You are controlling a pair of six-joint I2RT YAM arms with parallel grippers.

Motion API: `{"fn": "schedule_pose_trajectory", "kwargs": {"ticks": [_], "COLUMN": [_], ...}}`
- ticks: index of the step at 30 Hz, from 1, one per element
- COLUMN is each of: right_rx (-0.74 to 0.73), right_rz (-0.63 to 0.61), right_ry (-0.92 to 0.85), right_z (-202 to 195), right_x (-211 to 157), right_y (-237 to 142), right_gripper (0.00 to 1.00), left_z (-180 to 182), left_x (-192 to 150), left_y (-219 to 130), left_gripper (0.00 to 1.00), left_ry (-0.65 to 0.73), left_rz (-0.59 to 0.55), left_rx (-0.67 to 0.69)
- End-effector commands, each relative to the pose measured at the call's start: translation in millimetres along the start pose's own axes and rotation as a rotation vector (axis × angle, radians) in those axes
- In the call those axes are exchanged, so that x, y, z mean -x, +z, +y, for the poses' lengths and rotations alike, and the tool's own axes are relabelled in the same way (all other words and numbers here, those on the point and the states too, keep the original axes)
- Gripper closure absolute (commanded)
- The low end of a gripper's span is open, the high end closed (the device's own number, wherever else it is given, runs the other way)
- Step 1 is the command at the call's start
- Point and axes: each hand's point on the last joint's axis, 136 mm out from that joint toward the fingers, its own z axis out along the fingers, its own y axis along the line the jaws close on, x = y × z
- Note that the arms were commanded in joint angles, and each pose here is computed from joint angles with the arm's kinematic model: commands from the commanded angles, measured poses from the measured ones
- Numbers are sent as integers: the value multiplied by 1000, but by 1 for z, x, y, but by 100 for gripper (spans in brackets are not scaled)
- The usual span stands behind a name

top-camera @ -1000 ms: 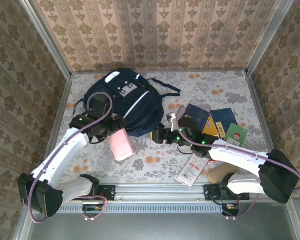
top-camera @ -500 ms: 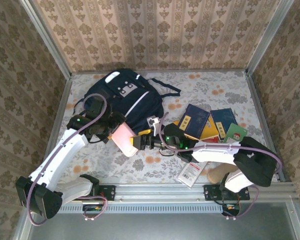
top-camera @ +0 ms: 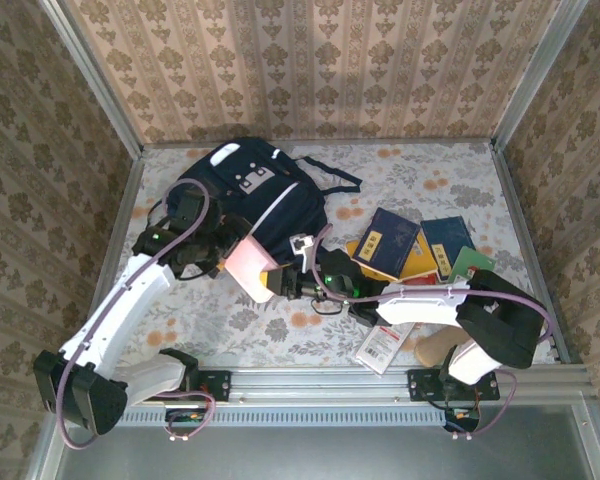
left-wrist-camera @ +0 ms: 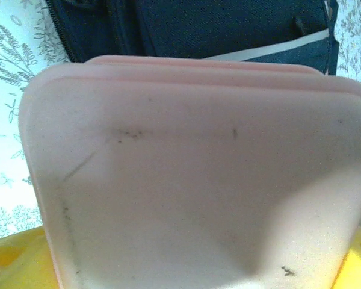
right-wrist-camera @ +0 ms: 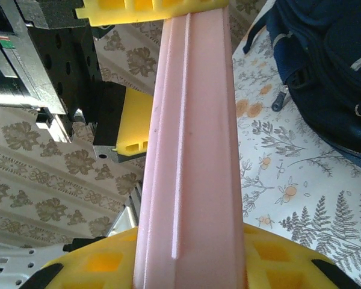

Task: Pack the student bag

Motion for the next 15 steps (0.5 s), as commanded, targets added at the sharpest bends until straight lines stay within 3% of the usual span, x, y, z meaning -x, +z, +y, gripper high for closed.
{"fn": "schedule_pose_trajectory", "kwargs": {"ticks": [1,4,9,15], "right_rx": [-108,-222,-372,-494], "right_rz": [-96,-154,-199,-261], "right_ry": [-13,-37,-93,-106], "right_z": [-18,-37,-63,-86], "right_x": [27,44,63,81], "right_y": [-22,-52,-95,-147], "right_gripper": [76,73,71,71], "left_z": [-31,-47,-76,-111], "left_x": [10,21,35,42], "left_y": [-9,-7,12,47], "left_gripper": [7,0,0,2], "left_ry": [145,335,614,971], "left_rz": [-21,-49,-46,-36], "left_rx": [-67,-56,-40,-111]}}
